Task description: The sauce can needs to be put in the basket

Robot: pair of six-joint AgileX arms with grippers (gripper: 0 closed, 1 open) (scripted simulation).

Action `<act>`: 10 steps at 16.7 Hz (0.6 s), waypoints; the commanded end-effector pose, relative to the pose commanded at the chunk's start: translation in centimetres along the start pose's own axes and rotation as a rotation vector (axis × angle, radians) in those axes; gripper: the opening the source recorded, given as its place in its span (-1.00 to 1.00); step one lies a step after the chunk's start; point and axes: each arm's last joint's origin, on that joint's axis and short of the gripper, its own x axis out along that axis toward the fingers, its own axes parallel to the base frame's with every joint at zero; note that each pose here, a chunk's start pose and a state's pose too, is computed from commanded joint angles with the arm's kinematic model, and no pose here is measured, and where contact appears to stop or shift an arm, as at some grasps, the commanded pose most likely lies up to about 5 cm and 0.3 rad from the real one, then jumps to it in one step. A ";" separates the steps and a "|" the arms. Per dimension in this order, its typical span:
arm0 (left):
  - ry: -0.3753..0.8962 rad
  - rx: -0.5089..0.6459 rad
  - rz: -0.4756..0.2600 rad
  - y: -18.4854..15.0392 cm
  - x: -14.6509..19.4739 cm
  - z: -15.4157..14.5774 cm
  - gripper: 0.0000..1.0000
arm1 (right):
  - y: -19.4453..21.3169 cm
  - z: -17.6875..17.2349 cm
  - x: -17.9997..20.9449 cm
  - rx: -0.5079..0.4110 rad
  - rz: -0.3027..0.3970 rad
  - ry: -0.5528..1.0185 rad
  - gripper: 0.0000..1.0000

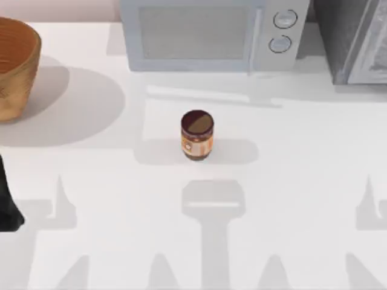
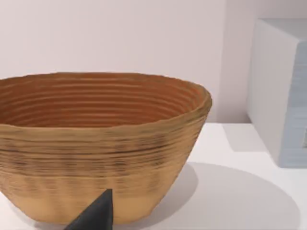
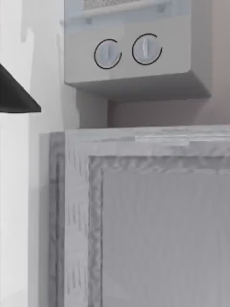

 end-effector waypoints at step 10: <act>0.055 0.103 -0.267 -1.1 2.3 4.4 1.00 | 0.0 0.0 0.0 0.000 0.000 0.000 1.00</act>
